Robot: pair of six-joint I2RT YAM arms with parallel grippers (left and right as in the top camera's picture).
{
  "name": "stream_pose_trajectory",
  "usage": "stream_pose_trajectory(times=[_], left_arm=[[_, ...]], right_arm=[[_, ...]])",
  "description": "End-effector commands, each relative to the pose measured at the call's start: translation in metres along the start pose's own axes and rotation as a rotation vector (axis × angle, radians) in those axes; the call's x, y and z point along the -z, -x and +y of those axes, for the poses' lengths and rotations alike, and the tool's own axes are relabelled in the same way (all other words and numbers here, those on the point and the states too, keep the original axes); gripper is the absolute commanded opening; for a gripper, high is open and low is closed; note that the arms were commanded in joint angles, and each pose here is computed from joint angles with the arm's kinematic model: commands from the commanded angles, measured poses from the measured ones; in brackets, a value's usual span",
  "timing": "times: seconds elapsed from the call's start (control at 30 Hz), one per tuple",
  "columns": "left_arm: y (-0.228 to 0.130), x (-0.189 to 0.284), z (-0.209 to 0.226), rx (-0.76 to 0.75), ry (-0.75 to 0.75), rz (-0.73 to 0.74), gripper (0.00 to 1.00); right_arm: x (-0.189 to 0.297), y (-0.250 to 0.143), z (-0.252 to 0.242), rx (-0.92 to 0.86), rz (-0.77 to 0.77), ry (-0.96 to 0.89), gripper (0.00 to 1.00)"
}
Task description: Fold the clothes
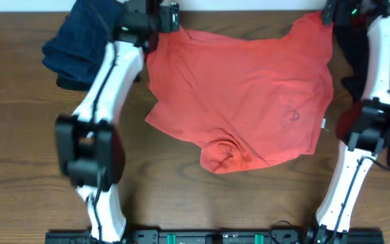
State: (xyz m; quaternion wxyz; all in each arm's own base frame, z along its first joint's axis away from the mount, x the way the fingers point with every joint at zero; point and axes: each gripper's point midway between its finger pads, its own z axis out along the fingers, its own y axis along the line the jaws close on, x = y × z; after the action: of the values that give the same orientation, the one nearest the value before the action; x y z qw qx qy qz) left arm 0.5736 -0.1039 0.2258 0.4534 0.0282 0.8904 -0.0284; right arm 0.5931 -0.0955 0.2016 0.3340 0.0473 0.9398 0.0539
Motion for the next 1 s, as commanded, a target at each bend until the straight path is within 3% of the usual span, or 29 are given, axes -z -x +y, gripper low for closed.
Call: stream_pose_trajectory(times=[0.0, 0.23, 0.43, 0.67, 0.9, 0.97], left_arm=[[0.03, 0.086, -0.002, -0.002, -0.013, -0.032, 0.98], [-0.055, 0.166, 0.015, 0.0, 0.032, 0.336, 0.98], [-0.128, 0.171, 0.023, -0.009, 0.07, 0.607, 0.98], [-0.203, 0.133, 0.022, 0.14, 0.095, 0.716, 0.98], [-0.248, 0.097, 0.022, 0.279, 0.129, 0.672, 1.0], [-0.255, 0.092, 0.023, 0.282, 0.129, 0.664, 0.95]], right_arm=[[0.108, 0.025, 0.039, 0.007, -0.104, 0.085, 0.99], [0.17, -0.044, 0.061, -0.036, 0.135, 0.105, 0.99], [0.168, -0.07, 0.071, -0.035, 0.246, 0.12, 0.99], [0.163, -0.074, 0.085, -0.01, 0.266, 0.137, 0.99], [0.163, -0.075, 0.092, 0.002, 0.269, 0.145, 0.93], [0.163, -0.075, 0.093, 0.002, 0.27, 0.147, 0.92]])
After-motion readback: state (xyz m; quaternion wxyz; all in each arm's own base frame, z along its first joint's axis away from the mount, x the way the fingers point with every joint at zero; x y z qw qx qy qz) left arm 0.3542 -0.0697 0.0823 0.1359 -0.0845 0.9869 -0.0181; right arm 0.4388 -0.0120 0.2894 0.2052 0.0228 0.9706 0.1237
